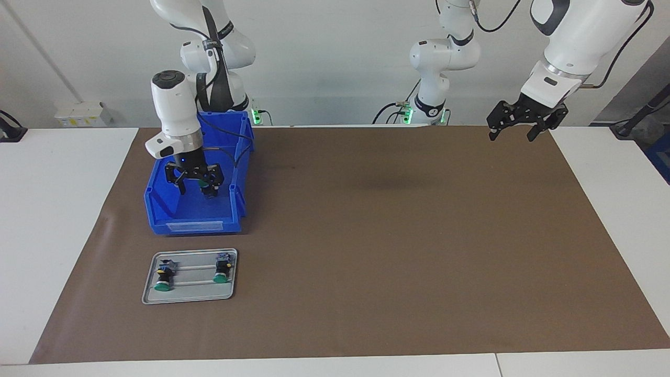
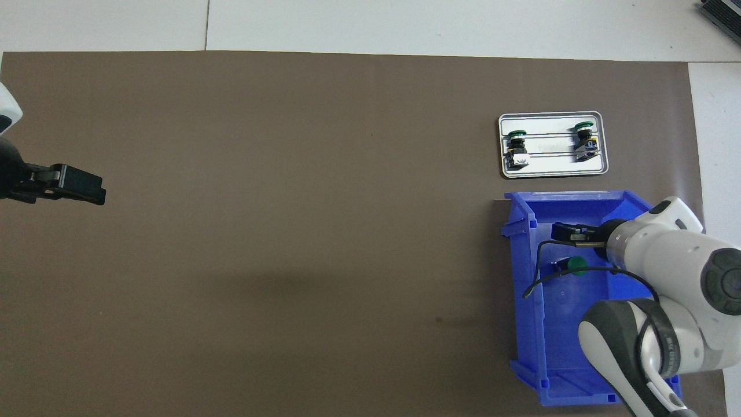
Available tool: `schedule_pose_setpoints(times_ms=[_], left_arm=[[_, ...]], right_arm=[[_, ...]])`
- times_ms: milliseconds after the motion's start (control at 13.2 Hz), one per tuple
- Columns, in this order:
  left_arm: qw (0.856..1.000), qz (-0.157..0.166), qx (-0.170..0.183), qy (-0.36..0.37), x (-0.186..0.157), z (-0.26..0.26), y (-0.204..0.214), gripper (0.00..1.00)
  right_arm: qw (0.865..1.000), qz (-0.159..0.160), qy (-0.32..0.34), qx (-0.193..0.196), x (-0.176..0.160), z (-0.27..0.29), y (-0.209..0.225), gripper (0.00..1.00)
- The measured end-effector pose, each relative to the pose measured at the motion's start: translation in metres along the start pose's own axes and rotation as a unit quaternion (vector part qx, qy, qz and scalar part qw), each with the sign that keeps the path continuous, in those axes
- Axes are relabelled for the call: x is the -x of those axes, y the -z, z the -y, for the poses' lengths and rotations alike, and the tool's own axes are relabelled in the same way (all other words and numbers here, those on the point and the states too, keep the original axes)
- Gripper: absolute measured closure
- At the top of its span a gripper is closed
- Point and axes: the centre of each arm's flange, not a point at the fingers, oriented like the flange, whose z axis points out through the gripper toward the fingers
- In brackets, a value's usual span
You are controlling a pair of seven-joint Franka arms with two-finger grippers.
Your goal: Place and press button with both arms
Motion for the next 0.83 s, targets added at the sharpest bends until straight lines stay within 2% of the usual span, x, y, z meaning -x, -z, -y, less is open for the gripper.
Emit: schedule_pose_setpoints(times_ms=[379,607,835], left_arm=[[1.000,0.000,0.000,0.000,0.000,0.000,0.000,0.00],[1.000,0.000,0.000,0.000,0.000,0.000,0.000,0.00],[1.000,0.000,0.000,0.000,0.000,0.000,0.000,0.00]], right_arm=[[0.999,0.021,-0.030,0.015,-0.054,-0.001,0.083,0.00],[0.996,0.056,-0.063,-0.011,-0.071,-0.005,0.129,0.00],[0.993,0.084,-0.076,-0.012,-0.087,-0.013,0.174,0.00]])
